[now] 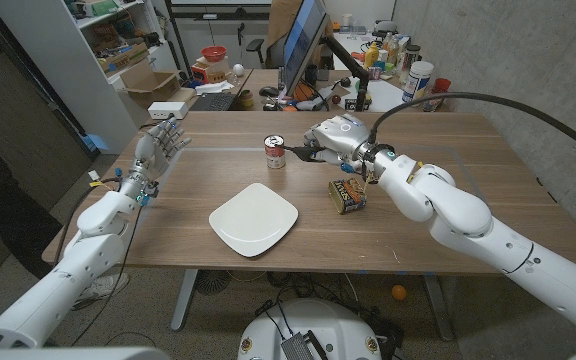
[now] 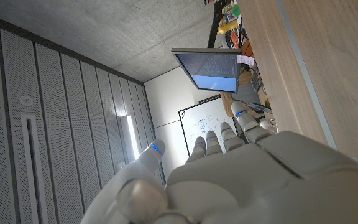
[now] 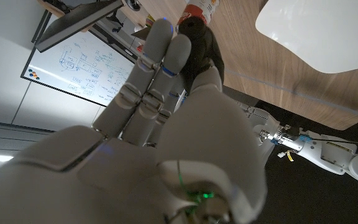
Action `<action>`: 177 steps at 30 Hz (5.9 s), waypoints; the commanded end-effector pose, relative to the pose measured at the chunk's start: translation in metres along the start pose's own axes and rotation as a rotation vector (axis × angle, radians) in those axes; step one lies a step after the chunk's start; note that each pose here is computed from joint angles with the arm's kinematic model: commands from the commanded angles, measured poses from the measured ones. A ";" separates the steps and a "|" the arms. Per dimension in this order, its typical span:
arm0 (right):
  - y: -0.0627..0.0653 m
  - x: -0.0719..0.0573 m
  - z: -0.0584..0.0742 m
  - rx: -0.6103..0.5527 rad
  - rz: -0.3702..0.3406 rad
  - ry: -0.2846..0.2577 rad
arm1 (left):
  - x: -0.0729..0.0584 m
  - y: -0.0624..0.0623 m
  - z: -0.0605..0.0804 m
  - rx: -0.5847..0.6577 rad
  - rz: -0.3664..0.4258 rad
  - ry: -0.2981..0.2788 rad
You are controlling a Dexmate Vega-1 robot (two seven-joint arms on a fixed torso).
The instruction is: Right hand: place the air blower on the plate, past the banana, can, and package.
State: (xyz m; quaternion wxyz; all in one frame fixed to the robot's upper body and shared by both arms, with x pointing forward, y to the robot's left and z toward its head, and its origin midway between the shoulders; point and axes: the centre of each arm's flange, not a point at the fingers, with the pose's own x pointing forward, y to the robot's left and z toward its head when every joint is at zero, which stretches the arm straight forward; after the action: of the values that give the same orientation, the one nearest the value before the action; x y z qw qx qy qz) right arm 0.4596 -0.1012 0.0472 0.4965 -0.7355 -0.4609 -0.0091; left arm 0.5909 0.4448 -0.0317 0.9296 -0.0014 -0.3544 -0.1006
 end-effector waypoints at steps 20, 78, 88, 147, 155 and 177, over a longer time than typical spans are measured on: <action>0.004 0.034 0.064 0.021 0.032 -0.275 | -0.006 0.007 -0.004 -0.008 0.017 0.001; 0.082 0.096 0.113 -0.003 0.090 -0.317 | -0.016 0.007 -0.008 0.004 0.024 0.032; 0.096 0.103 0.111 -0.012 0.119 -0.303 | -0.018 0.010 -0.009 0.002 0.030 0.034; 0.127 0.095 0.105 -0.077 0.343 -0.296 | -0.008 0.007 -0.013 -0.003 0.024 0.040; 0.123 0.092 0.107 -0.098 0.341 -0.293 | -0.010 0.008 -0.013 -0.003 0.027 0.038; 0.103 0.092 0.104 -0.104 0.294 -0.280 | -0.014 0.009 -0.012 -0.002 0.023 0.038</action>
State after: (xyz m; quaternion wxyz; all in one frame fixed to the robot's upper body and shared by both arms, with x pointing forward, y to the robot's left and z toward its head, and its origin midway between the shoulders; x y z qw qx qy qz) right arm 0.5429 0.0287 -0.0450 0.3826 -0.8174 -0.4036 0.1502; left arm 0.5922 0.4539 -0.0492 0.9377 -0.0057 -0.3356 -0.0896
